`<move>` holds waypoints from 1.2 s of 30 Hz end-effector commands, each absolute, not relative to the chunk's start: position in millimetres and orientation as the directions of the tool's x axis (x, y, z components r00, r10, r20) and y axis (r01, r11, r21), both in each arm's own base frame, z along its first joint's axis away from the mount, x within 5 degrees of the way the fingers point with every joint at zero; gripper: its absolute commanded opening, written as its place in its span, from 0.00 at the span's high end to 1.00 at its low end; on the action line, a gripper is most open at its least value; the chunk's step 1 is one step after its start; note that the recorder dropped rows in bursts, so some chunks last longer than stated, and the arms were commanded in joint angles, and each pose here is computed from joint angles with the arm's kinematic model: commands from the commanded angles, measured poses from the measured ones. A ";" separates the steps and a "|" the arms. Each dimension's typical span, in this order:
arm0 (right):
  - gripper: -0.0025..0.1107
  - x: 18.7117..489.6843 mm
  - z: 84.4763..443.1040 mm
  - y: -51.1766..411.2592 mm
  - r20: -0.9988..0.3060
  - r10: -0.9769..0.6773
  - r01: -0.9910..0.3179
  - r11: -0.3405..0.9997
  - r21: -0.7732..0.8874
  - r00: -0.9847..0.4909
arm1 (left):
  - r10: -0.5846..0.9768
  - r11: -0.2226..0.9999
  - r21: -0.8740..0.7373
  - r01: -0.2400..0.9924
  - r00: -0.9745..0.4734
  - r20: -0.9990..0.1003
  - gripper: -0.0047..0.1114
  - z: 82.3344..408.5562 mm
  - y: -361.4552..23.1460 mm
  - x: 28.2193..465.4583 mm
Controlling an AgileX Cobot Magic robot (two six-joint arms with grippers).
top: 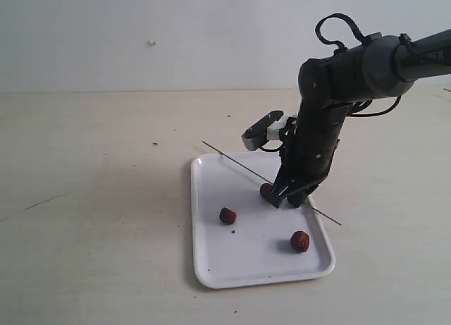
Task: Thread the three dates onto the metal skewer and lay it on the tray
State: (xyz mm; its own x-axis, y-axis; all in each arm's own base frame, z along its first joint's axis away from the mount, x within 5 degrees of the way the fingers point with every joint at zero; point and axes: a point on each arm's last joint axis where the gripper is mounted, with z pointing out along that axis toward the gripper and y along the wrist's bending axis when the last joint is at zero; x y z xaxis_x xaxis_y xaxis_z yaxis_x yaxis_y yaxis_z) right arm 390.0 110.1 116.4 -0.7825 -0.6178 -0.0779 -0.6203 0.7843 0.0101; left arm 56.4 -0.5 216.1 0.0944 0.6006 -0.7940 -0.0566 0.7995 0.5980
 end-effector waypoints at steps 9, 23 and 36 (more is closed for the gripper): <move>0.98 370.4 203.5 102.3 -0.159 -0.525 -0.527 0.849 -0.029 -0.836 | 0.597 0.802 0.594 -0.058 0.106 -0.795 0.96 216.1 -0.8 55.8; 0.98 230.7 275.1 71.6 -0.270 -0.421 -0.448 0.893 0.044 -0.866 | 0.597 0.802 0.594 -0.058 0.106 -0.795 0.96 216.1 -0.8 55.8; 0.98 182.0 290.5 62.0 -0.366 -0.421 -0.470 0.881 0.052 -0.830 | 0.597 0.802 0.594 -0.058 0.106 -0.795 0.96 216.1 -0.8 55.8</move>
